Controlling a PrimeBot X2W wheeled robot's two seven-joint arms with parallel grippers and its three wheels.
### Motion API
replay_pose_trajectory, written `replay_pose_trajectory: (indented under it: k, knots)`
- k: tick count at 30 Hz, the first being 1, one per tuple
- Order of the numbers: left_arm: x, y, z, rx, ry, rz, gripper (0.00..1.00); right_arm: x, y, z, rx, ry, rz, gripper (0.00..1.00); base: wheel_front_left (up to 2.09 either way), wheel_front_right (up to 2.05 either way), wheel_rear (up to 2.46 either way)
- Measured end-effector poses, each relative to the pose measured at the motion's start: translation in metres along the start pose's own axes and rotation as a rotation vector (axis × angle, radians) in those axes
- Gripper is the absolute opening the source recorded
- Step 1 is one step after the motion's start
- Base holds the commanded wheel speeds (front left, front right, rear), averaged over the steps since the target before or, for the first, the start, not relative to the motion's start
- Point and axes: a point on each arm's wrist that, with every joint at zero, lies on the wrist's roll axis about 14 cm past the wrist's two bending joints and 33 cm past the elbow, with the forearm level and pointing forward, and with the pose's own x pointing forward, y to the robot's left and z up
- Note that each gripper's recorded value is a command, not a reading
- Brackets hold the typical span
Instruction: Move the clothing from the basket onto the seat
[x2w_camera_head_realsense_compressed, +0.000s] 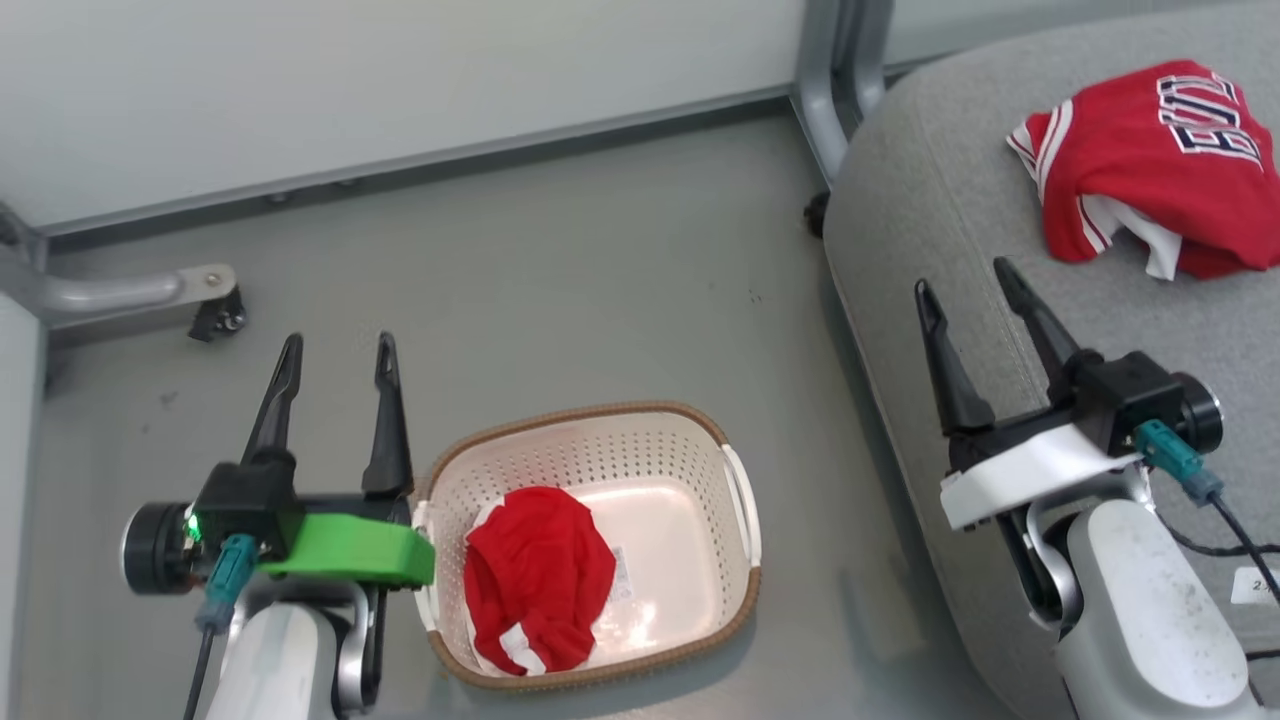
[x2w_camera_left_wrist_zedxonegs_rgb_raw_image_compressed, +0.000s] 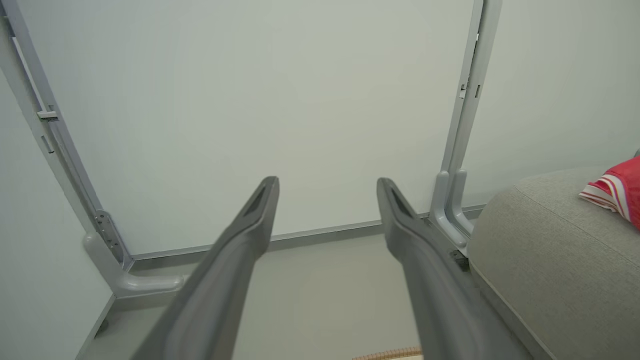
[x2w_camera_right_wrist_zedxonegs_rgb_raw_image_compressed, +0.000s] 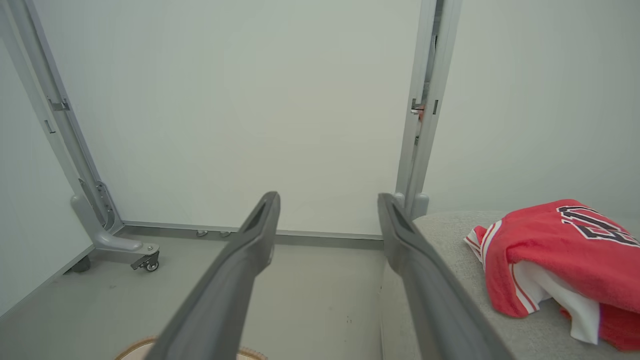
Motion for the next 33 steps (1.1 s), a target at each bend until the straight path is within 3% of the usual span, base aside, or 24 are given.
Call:
replay_pose_trajectory:
  k: [12, 33]
  knots:
    - [-0.056, 0.037, 0.007, 0.031, 0.007, 0.106, 1.00, -0.027, 0.030, 0.007, 0.031, -0.003, 0.033, 1.00, 0.00, 0.00, 0.00]
    - [-0.072, 0.020, 0.011, 0.034, -0.002, 0.049, 1.00, -0.071, 0.037, -0.010, 0.066, 0.063, 0.012, 1.00, 0.00, 0.00, 0.00]
